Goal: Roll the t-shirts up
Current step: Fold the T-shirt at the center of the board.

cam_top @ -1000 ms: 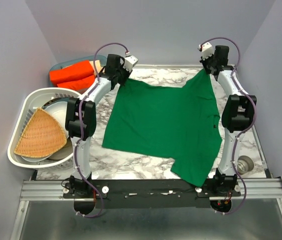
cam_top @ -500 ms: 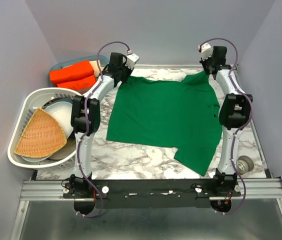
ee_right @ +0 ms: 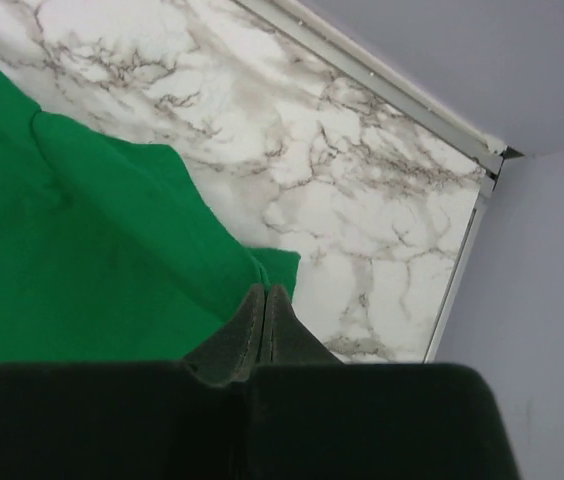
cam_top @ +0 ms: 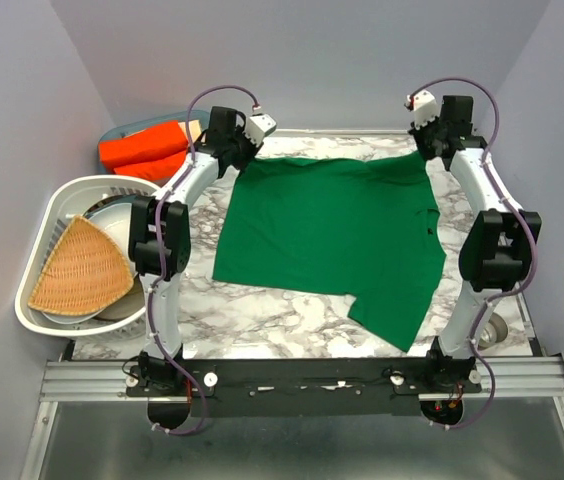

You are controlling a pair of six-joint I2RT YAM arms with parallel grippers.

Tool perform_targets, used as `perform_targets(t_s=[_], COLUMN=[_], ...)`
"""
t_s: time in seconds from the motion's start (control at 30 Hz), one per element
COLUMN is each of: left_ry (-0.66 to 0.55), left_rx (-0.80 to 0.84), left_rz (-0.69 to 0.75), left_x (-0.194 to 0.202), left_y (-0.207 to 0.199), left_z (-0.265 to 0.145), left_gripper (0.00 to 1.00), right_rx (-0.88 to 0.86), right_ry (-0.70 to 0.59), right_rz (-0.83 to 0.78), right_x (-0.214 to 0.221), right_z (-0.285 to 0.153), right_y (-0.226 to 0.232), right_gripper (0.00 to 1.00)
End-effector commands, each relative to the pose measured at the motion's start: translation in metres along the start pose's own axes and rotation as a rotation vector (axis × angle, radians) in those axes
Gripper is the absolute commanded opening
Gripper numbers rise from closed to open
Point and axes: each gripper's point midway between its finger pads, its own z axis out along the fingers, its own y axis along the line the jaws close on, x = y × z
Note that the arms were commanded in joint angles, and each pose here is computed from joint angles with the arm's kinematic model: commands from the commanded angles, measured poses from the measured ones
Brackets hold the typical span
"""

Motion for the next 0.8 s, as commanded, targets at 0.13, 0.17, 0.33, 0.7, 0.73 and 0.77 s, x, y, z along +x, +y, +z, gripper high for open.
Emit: perform_targets(t_s=[0.13, 0.17, 0.33, 0.7, 0.73, 0.77], left_ry=[0.015, 0.017, 0.061, 0.128, 0.128, 0.133], left_rx=[0.084, 0.1, 0.157, 0.221, 0.219, 0.218], left_rz=[0.224, 0.244, 0.377, 0.533, 0.54, 0.543], left_x=[-0.001, -0.001, 0.011, 0.036, 0.036, 0.038], left_y=[0.002, 0.0, -0.004, -0.01, -0.009, -0.009], left_z=[-0.018, -0.019, -0.023, -0.031, -0.034, -0.034], left_gripper=[0.0, 0.0, 0.0, 0.0, 0.0, 0.0], right_rx=[-0.082, -0.082, -0.074, -0.154, -0.159, -0.17], right_ry=[0.08, 0.084, 0.092, 0.16, 0.164, 0.179], right_rz=[0.01, 0.01, 0.0, 0.024, 0.025, 0.028], right_x=[0.045, 0.046, 0.053, 0.084, 0.087, 0.094], right_z=[-0.038, -0.04, -0.06, -0.102, -0.105, -0.107], right_y=[0.035, 0.036, 0.038, 0.072, 0.075, 0.08], right_gripper=[0.0, 0.01, 0.0, 0.0, 0.0, 0.0])
